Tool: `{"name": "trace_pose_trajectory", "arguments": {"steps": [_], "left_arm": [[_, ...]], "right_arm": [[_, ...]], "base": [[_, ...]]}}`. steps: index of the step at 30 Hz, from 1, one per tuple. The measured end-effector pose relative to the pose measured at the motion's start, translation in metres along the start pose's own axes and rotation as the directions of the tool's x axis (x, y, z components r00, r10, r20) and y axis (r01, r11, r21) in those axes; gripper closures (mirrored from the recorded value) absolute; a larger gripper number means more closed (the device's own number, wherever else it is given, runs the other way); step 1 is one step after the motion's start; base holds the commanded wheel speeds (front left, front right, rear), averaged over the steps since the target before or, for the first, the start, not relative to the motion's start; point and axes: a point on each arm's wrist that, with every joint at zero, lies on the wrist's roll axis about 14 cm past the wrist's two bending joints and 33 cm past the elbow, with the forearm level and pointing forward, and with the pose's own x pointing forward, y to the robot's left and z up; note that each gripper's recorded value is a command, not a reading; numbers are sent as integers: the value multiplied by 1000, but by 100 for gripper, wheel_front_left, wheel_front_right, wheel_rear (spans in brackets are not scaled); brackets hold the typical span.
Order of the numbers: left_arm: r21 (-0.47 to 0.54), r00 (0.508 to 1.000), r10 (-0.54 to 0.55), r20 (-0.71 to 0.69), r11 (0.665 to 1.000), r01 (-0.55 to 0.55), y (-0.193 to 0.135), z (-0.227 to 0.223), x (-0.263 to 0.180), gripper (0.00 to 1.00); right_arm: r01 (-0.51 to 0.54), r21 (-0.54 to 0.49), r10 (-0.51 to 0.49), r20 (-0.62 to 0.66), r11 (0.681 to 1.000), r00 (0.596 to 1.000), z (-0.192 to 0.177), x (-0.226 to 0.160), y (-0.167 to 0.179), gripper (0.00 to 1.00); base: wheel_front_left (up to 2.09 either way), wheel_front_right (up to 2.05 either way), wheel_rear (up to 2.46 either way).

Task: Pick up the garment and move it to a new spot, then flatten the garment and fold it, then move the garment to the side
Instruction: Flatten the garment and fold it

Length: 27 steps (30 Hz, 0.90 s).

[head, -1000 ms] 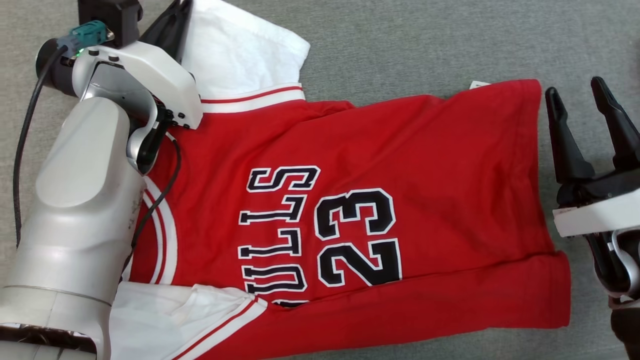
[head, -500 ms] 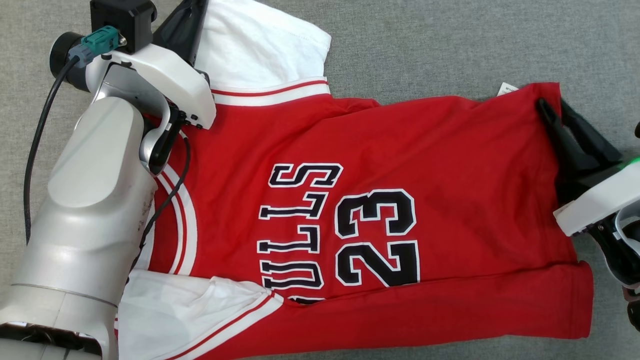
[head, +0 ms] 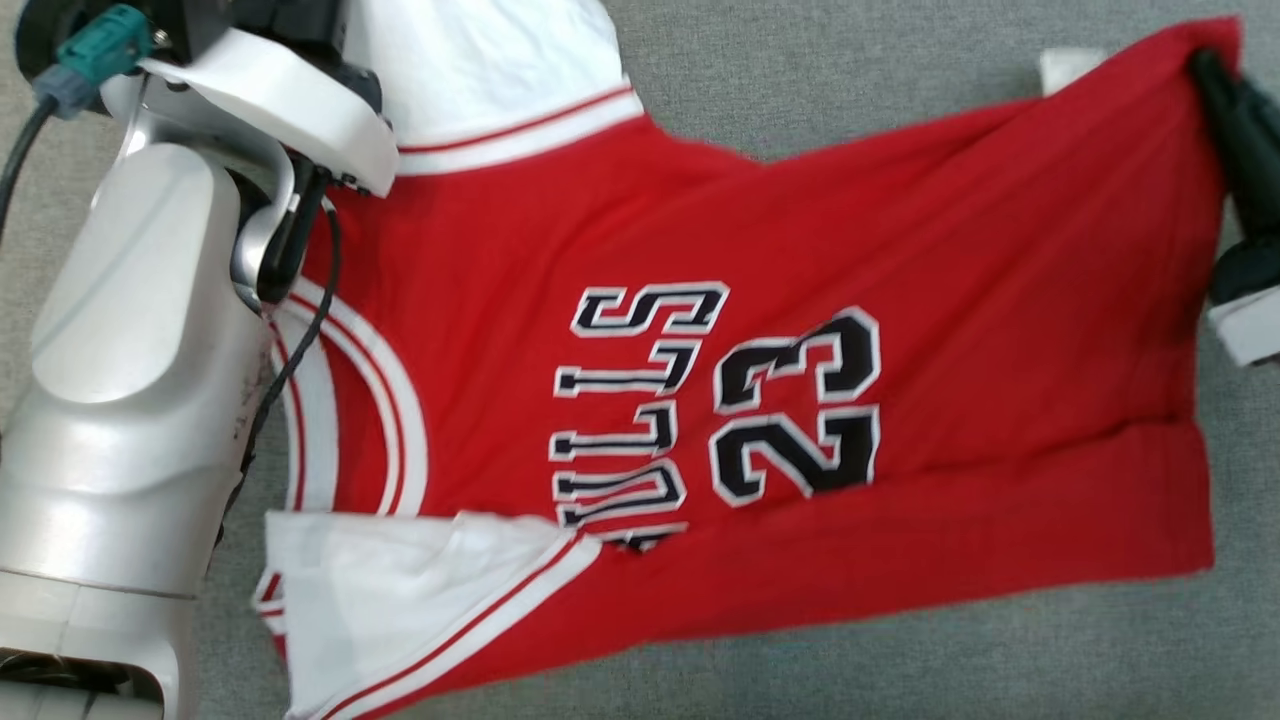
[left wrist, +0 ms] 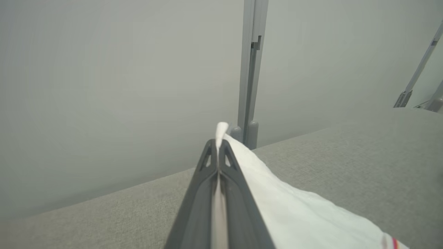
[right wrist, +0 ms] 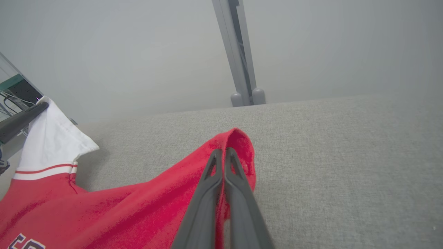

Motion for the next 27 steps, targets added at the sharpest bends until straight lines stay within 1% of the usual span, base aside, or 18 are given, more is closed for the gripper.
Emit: {"name": "trace_pose_trajectory", "arguments": {"steps": [2,6,12,17,23,27], "left_arm": [[7,999,4,35,1000,-5,2,14,0,100],[14,996,16,83,1000,-17,6,34,-3,100],[-17,991,27,134,1000,-25,4,43,-22,100],[-24,979,37,200,999,-33,3,61,-47,100],[-49,961,42,272,998,-30,-2,90,-79,100],[-50,959,47,278,998,-35,-6,99,-101,100]], "right_arm": [[-5,10,5,28,1000,1000,10,2,1,100],[0,37,0,7,999,1000,6,0,-1,100],[5,145,-3,-16,989,1000,-2,-7,-1,100],[2,250,2,-18,968,1000,0,-18,0,100],[-4,341,8,-10,940,1000,5,-34,1,100],[2,404,9,-27,915,1000,-1,-46,3,100]], "base": [[0,0,0],[0,0,0],[0,0,0],[0,0,0],[0,0,0],[0,0,0]]}}
